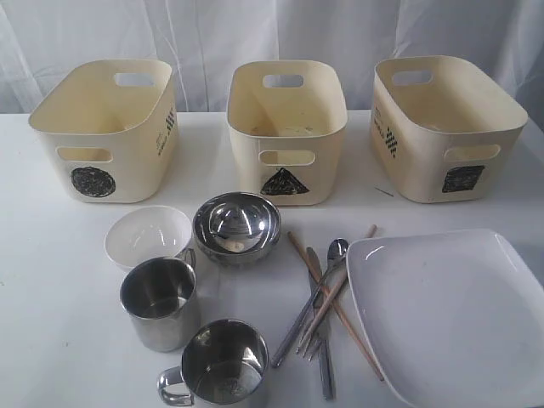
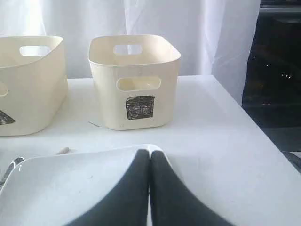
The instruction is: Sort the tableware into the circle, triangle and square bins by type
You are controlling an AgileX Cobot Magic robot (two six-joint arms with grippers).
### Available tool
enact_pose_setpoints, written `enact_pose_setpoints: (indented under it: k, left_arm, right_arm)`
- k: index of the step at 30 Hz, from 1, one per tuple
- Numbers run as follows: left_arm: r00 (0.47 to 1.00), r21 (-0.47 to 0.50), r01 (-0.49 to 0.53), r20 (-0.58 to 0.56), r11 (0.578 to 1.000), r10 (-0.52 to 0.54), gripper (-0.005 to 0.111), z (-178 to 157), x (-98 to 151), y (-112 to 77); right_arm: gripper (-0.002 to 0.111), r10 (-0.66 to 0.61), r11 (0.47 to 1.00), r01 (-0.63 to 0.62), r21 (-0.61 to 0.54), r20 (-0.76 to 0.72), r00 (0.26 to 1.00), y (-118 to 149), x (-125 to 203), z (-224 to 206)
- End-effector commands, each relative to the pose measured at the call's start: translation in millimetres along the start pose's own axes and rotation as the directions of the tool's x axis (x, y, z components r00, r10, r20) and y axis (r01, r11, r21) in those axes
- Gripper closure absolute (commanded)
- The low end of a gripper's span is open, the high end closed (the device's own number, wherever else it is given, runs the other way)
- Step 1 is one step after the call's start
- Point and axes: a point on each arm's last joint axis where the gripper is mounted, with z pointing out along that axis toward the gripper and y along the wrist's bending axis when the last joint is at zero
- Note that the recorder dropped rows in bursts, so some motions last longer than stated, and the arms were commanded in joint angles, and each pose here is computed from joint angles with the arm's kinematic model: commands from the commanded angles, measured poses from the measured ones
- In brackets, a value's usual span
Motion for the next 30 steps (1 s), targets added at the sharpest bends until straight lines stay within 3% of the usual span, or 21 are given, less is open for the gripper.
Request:
enact_pose_setpoints:
  k: [1, 5, 9, 14, 30]
  left_arm:
    - [0.959, 0.010, 0.227, 0.170, 0.974, -0.226, 0.106, -1, -14, 2.6]
    - [0.872, 0.068, 0.401, 0.279, 0.914, -0.403, 0.106, -4, -24, 4.8]
    - [0.814, 0.111, 0.455, 0.350, 0.883, -0.463, 0.106, -6, -32, 6.2]
    - [0.734, 0.169, 0.562, 0.348, 0.809, -0.583, 0.106, -7, -33, 6.6]
    - [0.733, 0.170, 0.566, 0.343, 0.807, -0.587, 0.106, -7, -33, 6.3]
  right_arm:
    - [0.108, -0.002, 1.000, 0.002, 0.001, 0.002, 1.000, 0, 1, 0]
    - [0.108, -0.002, 1.000, 0.002, 0.001, 0.002, 1.000, 0, 1, 0]
    - [0.108, -0.002, 1.000, 0.002, 0.001, 0.002, 1.000, 0, 1, 0]
    - [0.108, -0.002, 1.000, 0.002, 0.001, 0.002, 1.000, 0, 1, 0]
    - [0.108, -0.002, 1.000, 0.002, 0.001, 0.002, 1.000, 0, 1, 0]
